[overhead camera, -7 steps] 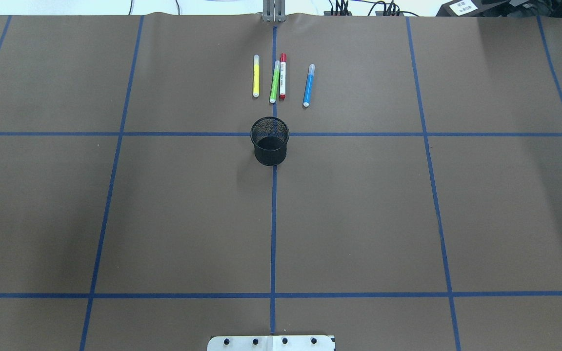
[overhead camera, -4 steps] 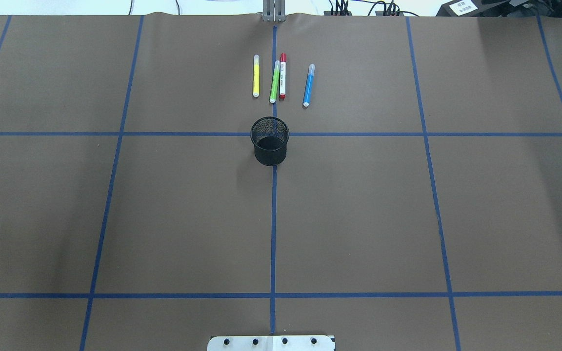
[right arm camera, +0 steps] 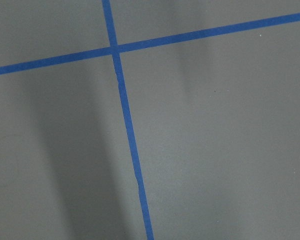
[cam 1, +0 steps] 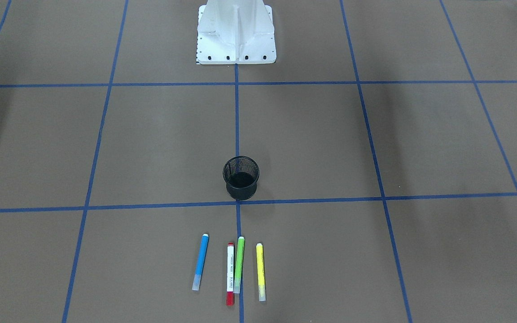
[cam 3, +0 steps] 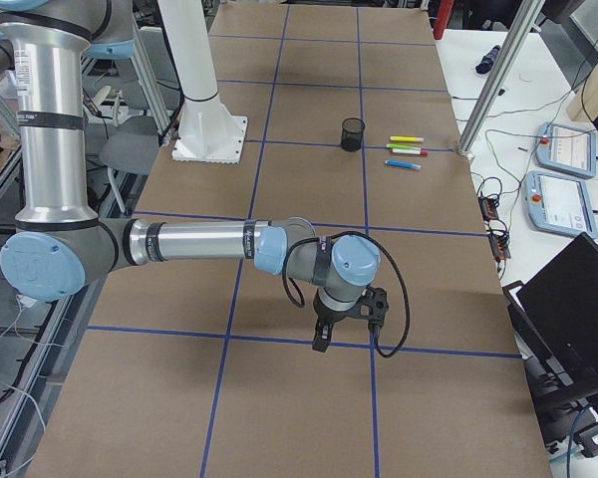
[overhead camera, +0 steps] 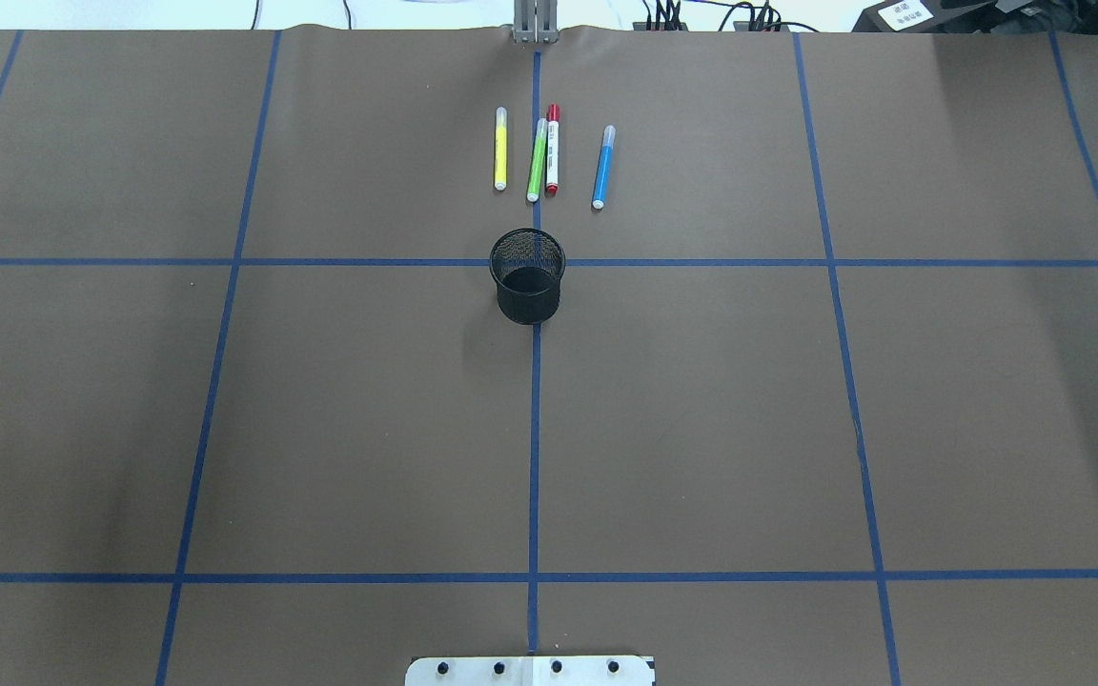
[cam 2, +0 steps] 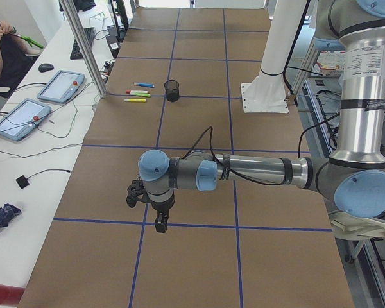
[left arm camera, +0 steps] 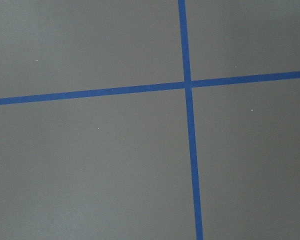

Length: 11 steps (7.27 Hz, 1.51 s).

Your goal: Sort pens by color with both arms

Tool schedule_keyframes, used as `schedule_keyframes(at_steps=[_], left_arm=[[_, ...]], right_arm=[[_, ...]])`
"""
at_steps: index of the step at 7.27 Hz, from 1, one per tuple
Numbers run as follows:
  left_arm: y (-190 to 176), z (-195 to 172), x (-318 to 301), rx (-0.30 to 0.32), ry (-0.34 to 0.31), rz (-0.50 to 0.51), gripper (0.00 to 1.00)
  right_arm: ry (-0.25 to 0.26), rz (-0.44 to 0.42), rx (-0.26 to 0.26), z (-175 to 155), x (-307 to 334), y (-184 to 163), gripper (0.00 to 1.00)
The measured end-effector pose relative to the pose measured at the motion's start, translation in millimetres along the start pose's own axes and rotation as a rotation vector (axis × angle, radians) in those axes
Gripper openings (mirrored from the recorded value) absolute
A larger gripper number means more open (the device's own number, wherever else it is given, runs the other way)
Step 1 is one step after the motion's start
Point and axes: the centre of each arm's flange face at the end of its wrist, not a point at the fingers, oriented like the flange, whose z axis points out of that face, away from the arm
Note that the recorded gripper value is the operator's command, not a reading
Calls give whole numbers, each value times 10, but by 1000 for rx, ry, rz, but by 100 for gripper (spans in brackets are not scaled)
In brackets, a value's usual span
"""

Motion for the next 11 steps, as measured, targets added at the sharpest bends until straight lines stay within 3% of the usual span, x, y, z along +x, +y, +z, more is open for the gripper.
schedule_keyframes(at_steps=[3,11], left_arm=[[-4,-5,11,2,0,-41,100],[-8,-50,47,10,-2,-36,100]], right_arm=[[0,-20,23,-114,-113,39,99],[7,-45,49,-231,-213,100,99]])
